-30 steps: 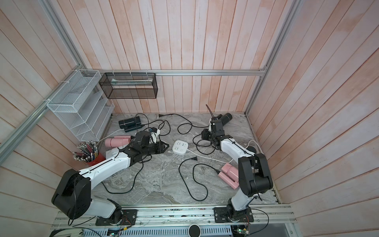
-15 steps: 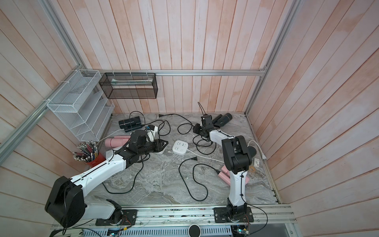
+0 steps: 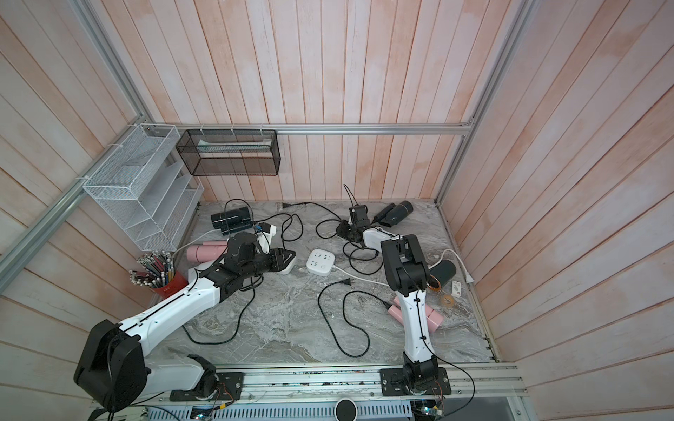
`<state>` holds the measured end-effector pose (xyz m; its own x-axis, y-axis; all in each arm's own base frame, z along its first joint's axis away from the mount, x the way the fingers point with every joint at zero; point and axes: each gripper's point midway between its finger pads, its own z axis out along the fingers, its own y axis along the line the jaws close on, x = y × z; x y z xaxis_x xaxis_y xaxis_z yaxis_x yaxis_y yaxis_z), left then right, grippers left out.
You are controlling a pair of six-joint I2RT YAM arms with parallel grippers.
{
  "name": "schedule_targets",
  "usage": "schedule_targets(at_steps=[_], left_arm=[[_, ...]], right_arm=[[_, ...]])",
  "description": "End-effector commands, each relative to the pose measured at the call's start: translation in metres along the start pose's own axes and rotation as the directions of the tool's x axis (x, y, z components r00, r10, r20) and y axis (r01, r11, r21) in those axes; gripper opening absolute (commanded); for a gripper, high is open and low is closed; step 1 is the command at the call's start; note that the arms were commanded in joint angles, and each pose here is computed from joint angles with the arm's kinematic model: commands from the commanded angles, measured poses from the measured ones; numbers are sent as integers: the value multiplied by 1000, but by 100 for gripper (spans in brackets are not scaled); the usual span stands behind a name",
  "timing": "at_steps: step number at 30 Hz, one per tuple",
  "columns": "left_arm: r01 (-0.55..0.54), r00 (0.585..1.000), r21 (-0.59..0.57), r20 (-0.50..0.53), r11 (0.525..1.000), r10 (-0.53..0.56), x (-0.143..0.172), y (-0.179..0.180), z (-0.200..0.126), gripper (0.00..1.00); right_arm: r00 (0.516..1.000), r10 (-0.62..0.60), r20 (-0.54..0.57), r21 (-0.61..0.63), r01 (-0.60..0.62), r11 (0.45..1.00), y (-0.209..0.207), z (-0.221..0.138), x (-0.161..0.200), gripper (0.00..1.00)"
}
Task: Charge the blow dryers
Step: Pick up the charging cable from the center of the board.
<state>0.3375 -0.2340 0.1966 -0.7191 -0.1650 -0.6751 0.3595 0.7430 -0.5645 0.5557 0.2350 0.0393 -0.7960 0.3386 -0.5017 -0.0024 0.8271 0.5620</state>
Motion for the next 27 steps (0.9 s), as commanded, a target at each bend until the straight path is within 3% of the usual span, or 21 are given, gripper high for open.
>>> schedule_targets(at_steps=[1,3,16,27], left_arm=[[-11,1000,-21,1,1000,11,4,7,-4,39],[-9,1000,-23,0,1000,9,4,8,-5,39],[-1,1000,-15,-1,1000,1,3,7,-7,39],[-28,1000,-17,7,999,28,-5,4,-8,39]], right_arm=[[999,5,-44,7,-5,1000,-2,12,11,37],[999,5,-50,9,-4,1000,-3,16,12,29],[999,16,-41,-3,-16,1000,5,21,3,10],[986,-97,134,-73,108,991,53,-54,-44,6]])
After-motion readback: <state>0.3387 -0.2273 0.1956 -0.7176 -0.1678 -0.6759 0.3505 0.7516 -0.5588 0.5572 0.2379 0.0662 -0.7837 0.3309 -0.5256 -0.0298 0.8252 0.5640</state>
